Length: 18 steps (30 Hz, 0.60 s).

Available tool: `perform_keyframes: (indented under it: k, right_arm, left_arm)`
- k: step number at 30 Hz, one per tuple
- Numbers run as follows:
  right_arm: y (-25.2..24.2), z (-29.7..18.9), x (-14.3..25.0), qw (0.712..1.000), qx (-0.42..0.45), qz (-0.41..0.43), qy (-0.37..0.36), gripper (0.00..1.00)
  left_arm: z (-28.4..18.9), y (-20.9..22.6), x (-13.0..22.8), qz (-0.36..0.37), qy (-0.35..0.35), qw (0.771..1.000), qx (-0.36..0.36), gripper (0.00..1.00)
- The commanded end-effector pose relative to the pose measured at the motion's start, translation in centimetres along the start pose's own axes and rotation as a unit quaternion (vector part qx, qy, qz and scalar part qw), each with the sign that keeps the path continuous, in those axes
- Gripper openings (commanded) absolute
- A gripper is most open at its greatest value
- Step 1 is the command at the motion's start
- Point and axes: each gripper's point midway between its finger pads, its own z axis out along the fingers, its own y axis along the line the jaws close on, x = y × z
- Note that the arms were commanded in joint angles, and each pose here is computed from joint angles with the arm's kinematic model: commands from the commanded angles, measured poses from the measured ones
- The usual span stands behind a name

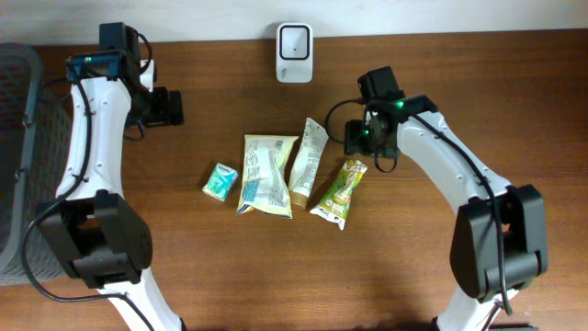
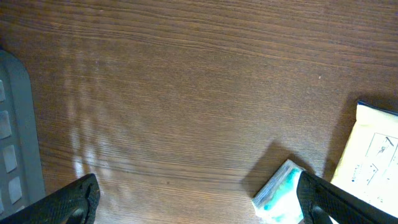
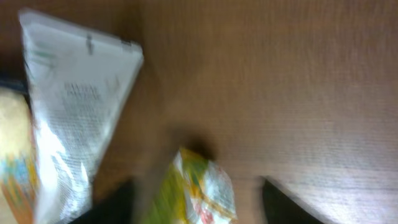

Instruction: Scan the item barcode

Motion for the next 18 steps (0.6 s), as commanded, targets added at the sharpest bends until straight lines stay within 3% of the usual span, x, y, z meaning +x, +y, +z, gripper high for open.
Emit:
perform_keyframes:
  k: [1,2,4,8,12,13,15,16,18]
  right_arm:
    - [-0.5,3.7,0.4,0.999,0.019,0.024,0.020,0.16]
    - [-0.2,5.1,1.5,0.999,0.007,0.009,0.049,0.08]
    - [-0.3,5.6,2.9,0.997,0.001,-0.016,0.081,0.04]
    - [-6.9,2.5,7.6,0.975,0.085,0.007,0.205,0.04]
    - [-5.3,0.5,10.7,0.953,0.002,-0.119,0.279,0.04]
    - [-4.8,-0.8,9.7,0.959,-0.006,-0.122,0.255,0.08]
    - [-2.9,-4.6,7.7,0.972,-0.038,-0.132,0.190,0.36]
    - [-1.5,-6.7,7.8,0.969,-0.057,-0.170,0.169,0.56]
    - [0.9,-8.0,9.8,0.949,-0.068,-0.251,0.175,0.58]
  left_arm:
    - [-0.3,-0.1,0.0,-0.003,-0.002,1.000,0.005,0.99]
    - [-0.3,-0.1,0.0,-0.003,-0.002,1.000,0.005,0.99]
    - [-0.3,-0.1,0.0,-0.003,-0.002,1.000,0.005,0.99]
    - [-0.3,-0.1,0.1,-0.003,-0.002,1.000,0.005,0.99]
    - [-0.3,-0.2,0.0,-0.003,-0.002,1.000,0.005,0.99]
    - [-0.3,-0.1,0.0,-0.003,-0.002,1.000,0.005,0.99]
    - [-0.3,-0.1,0.1,-0.003,-0.002,1.000,0.005,0.99]
    - [-0.3,-0.1,0.1,-0.003,-0.002,1.000,0.005,0.99]
    - [-0.3,-0.1,0.1,-0.003,-0.002,1.000,0.005,0.99]
